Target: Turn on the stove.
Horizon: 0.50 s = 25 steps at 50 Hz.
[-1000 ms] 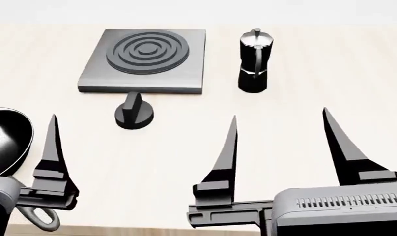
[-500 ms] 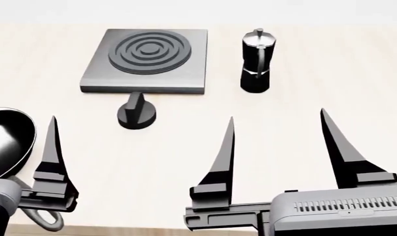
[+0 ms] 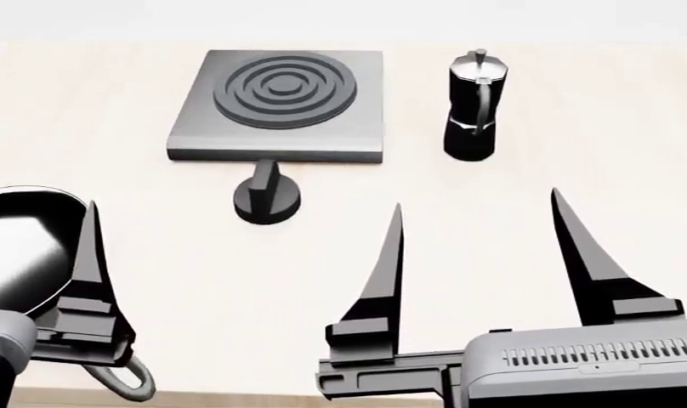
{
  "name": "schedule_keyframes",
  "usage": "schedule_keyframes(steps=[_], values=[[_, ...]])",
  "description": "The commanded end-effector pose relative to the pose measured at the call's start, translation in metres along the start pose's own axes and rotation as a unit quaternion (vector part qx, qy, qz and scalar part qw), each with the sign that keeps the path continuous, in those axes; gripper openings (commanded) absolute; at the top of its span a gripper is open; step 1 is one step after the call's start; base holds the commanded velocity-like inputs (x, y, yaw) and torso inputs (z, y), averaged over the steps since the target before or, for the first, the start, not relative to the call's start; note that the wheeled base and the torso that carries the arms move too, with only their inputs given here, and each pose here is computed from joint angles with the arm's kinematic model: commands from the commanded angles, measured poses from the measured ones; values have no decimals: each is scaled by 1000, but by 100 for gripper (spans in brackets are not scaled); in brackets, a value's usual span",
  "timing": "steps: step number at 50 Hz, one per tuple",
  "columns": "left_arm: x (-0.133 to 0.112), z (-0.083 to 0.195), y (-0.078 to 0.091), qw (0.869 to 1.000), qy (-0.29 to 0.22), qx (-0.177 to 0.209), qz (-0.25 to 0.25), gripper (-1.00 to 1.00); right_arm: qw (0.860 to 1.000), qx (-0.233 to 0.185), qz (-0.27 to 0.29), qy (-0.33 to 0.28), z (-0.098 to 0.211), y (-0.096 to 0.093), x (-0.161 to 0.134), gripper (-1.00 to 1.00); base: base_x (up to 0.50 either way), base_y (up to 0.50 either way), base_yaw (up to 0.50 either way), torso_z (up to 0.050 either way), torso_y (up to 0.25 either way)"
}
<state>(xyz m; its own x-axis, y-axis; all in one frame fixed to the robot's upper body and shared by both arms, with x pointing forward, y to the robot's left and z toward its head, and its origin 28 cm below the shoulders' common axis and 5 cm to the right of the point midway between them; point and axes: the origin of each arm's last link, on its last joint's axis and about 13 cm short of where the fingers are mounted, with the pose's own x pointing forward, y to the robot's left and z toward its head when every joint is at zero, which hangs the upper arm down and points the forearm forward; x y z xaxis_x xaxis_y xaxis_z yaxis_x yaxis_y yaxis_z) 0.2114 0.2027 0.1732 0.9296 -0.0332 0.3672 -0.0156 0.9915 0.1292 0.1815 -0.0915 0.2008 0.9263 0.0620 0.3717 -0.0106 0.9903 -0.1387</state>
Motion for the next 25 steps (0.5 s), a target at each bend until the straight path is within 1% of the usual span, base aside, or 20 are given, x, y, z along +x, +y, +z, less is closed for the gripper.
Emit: schedule_keyframes(steps=[1,7,18,25], values=[[0,1,0,1000,-1,-1,0,100,1000,0,0,-1,0,0,0,100,0,160,0,0,0],[0,0,0,1000,-1,4,2,100,1000,-1,1,0,-1,1,0,100,0,164,0,0,0],[0,1,1,1000,0,-1,1,100,1000,-1,2,0,0,1,0,100,0,162,0,0,0],[0,0,1,1000,1,3,3,100,1000,-1,4,0,0,2,0,100,0,162,0,0,0]])
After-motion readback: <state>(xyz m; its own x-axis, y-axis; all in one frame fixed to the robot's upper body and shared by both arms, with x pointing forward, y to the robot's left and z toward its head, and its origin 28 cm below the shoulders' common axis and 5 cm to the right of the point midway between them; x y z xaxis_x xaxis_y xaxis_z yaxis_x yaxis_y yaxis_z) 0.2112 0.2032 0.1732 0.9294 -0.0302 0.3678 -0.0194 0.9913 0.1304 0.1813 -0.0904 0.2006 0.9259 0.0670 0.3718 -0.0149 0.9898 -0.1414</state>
